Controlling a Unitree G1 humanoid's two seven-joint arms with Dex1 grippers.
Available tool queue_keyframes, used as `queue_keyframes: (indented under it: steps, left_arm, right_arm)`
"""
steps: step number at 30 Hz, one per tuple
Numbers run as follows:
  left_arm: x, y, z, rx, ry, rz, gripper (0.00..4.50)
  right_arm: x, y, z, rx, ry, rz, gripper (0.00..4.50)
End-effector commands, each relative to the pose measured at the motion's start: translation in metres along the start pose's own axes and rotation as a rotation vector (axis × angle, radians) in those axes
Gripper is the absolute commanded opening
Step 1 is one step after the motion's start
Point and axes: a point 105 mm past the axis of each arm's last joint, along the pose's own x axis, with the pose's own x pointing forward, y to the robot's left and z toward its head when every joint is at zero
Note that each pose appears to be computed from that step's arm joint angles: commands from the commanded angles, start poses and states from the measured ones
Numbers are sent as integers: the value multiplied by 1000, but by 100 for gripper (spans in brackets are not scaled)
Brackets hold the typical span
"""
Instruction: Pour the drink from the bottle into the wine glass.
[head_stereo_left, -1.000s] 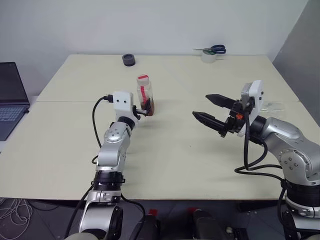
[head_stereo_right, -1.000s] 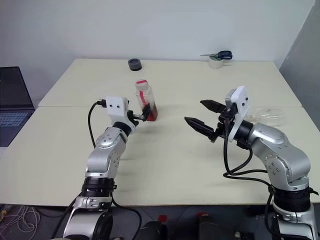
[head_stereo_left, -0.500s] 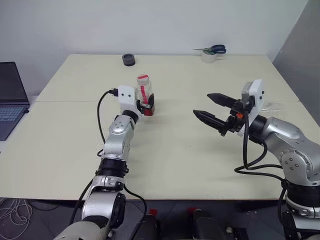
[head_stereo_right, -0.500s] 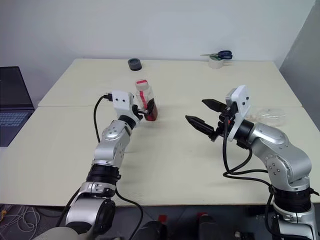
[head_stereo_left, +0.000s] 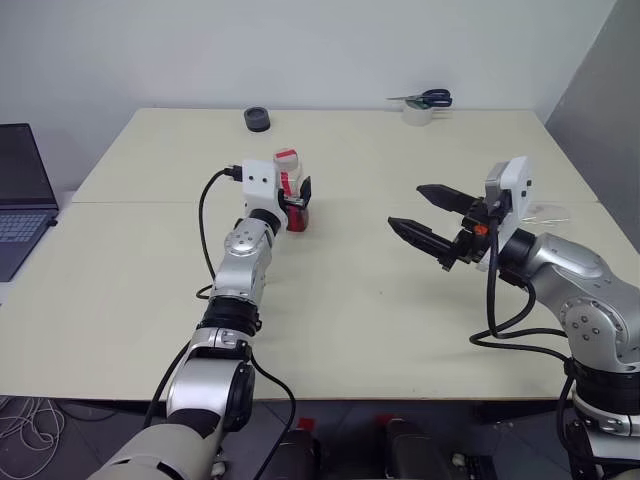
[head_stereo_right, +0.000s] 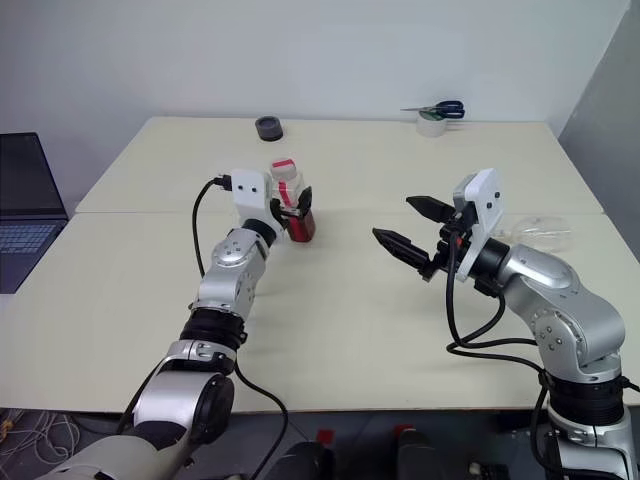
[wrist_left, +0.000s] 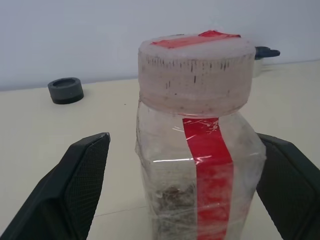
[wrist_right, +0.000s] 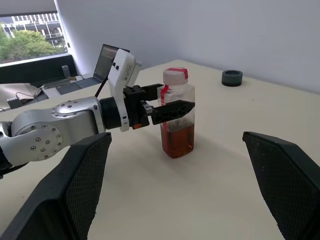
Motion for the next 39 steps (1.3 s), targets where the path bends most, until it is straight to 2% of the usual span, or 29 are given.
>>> queue_keyframes:
  steps: [1, 15, 18, 23, 25, 34, 39]
  left_arm:
    - [6, 1, 20, 21, -67, -5, 446]
    - [12, -4, 22, -15, -87, -37, 446]
    - [12, -5, 22, -23, -90, -38, 387]
    - [12, -2, 21, -20, -83, -32, 233]
    - [11, -1, 21, -19, -81, -30, 190]
    - [9, -1, 16, -9, -50, -24, 188]
    - [5, -28, 33, -20, -64, -176, 188]
  right_arm:
    - [-5, 3, 16, -51, -43, 1, 450]
    - [-7, -1, 16, -60, -39, -30, 450]
    - [-7, -1, 17, -60, -44, -33, 450]
    - [-7, -1, 16, -60, -43, -36, 450]
    - [-7, -1, 15, -59, -43, -37, 450]
    - [-3, 0, 11, -76, -17, -39, 450]
    - [6, -2, 10, -121, 17, -62, 450]
